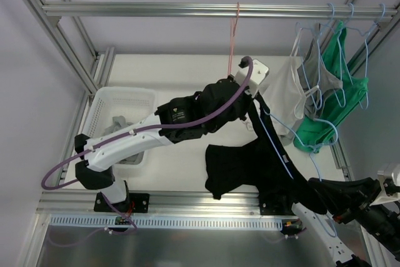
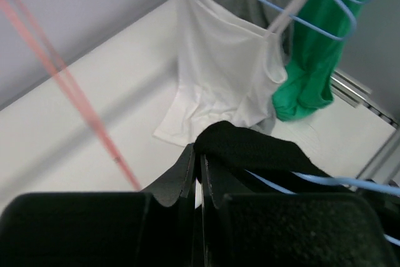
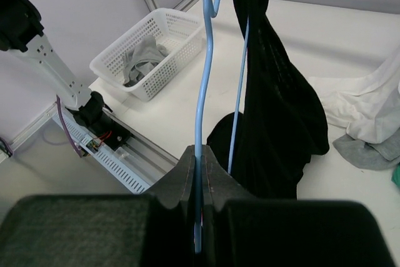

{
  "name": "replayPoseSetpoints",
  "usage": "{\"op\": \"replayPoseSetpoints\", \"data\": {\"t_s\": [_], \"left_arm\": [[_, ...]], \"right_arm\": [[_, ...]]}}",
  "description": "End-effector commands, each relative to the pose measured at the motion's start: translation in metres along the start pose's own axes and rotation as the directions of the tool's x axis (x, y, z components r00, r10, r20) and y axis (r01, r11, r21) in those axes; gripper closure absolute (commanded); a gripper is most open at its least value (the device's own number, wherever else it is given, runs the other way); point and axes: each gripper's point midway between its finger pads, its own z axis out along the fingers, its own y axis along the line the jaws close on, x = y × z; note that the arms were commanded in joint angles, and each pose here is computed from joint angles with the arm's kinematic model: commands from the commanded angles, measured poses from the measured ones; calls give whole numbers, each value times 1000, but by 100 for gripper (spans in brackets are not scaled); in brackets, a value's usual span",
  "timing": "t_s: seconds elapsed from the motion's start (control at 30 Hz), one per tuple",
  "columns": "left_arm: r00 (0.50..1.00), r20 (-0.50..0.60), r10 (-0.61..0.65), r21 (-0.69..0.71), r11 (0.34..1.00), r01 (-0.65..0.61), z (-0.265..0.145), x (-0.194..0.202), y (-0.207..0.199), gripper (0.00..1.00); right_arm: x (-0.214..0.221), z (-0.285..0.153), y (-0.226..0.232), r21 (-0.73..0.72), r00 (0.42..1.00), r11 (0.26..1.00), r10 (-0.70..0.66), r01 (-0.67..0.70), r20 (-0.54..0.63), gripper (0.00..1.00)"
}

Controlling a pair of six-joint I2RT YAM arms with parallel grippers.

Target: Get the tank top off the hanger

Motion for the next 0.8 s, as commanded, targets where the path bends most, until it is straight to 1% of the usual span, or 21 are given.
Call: {"op": "replayPoseSetpoints", "data": {"t_s": [0.0, 0.07, 0.13, 0.17, 0.2, 0.27, 0.33, 0.37, 0.4, 0.43, 0.47, 0.5, 0.53, 0.57, 0.6, 0.63, 0.67, 0.7, 0.73, 0.77], "left_arm": [[978, 164, -126, -252, 954, 165, -46, -42, 65, 100], [965, 197, -176, -311, 922, 231, -59, -41, 81, 100], [953, 220, -206, -331, 904, 272, -77, -38, 95, 100], [940, 244, -237, -312, 899, 307, -89, -42, 99, 100], [944, 228, -237, -301, 905, 300, -88, -35, 97, 100], [939, 218, -267, -206, 928, 311, -96, -35, 86, 100], [943, 178, -281, -121, 945, 304, -96, -24, 71, 100], [932, 163, -322, -22, 944, 330, -106, -25, 59, 100], [937, 122, -326, 11, 945, 328, -106, -10, 51, 100], [935, 99, -340, 56, 940, 335, -109, -4, 44, 100], [920, 78, -383, 143, 918, 370, -122, -4, 33, 100], [923, 36, -383, 155, 915, 373, -120, 15, 28, 100], [919, 19, -393, 175, 907, 384, -124, 23, 25, 100], [901, 29, -432, 224, 882, 415, -135, 19, 22, 100], [902, -5, -432, 221, 879, 422, -132, 41, 19, 100], [895, -14, -446, 245, 866, 436, -132, 46, 15, 100], [882, -18, -470, 282, 844, 456, -138, 47, 10, 100], [884, -62, -463, 336, 824, 455, -136, 60, -5, 100], [885, -83, -458, 361, 814, 455, -137, 65, -13, 100], [893, -108, -437, 387, 809, 443, -135, 72, -23, 100]], "right_arm": [[4, -1, 14, -95, 998, 994, -55, 52, -32, 100], [7, -8, 24, -186, 995, 979, -91, 83, -39, 100], [6, -18, 33, -256, 992, 959, -127, 118, -19, 100], [4, -22, 39, -299, 990, 945, -140, 133, -3, 100], [2, -27, 43, -327, 989, 934, -147, 144, 13, 100], [-11, -35, 55, -377, 986, 911, -152, 168, 72, 100], [-23, -35, 60, -390, 985, 905, -138, 169, 107, 100], [-33, -34, 67, -418, 982, 891, -128, 177, 141, 100], [-37, -31, 69, -429, 981, 886, -121, 176, 151, 100], [-42, -27, 71, -438, 980, 882, -115, 177, 165, 100], [-49, -16, 70, -439, 977, 880, -106, 179, 187, 100], [-52, -11, 69, -437, 976, 881, -105, 181, 193, 100], [-55, -7, 69, -437, 973, 880, -106, 188, 205, 100], [-62, -6, 72, -444, 964, 870, -112, 212, 240, 100], [-62, 1, 72, -453, 967, 870, -97, 197, 235, 100], [-65, 3, 73, -463, 965, 865, -82, 193, 250, 100], [-83, -2, 81, -480, 938, 847, -62, 230, 341, 100], [-89, 0, 83, -489, 930, 844, -32, 222, 366, 100], [-100, 10, 85, -519, 917, 833, 36, 192, 397, 100], [-106, 16, 84, -520, 907, 837, 74, 169, 414, 100]]}}
